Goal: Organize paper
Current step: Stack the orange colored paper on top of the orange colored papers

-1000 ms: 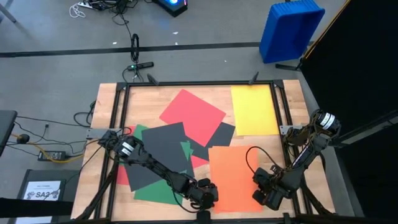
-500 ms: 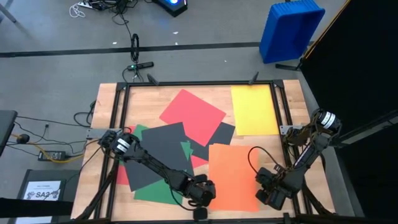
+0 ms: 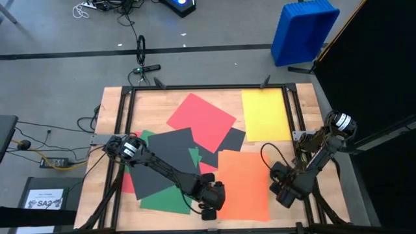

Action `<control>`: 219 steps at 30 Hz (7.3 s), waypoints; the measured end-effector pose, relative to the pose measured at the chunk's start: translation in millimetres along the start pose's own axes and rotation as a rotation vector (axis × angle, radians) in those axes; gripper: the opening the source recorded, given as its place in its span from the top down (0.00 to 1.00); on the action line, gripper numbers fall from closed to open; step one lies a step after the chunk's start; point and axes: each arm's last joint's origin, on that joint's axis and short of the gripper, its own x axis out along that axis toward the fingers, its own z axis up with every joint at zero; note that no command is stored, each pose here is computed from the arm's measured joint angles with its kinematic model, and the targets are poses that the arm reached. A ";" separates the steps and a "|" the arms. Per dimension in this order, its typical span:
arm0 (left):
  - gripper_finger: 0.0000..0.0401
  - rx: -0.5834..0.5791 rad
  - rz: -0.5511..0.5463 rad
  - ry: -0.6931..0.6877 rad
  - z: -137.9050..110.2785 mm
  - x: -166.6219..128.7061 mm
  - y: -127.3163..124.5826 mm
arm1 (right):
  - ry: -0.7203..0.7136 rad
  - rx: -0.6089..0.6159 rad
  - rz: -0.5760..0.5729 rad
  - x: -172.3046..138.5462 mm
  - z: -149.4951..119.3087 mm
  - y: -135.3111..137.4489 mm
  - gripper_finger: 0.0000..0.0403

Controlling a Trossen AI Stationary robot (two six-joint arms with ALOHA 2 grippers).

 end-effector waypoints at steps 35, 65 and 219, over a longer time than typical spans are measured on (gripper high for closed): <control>1.00 -0.051 -0.182 0.040 -5.5 23.3 -15.7 | 0.013 -0.043 0.038 35.0 65.9 -9.6 1.00; 1.00 0.019 -0.201 -0.070 17.9 6.4 -26.1 | -0.071 0.016 0.100 12.9 83.2 -32.7 1.00; 1.00 -0.078 0.162 -0.834 -11.6 -159.4 75.2 | 0.267 -0.619 0.146 -3.1 59.7 20.9 1.00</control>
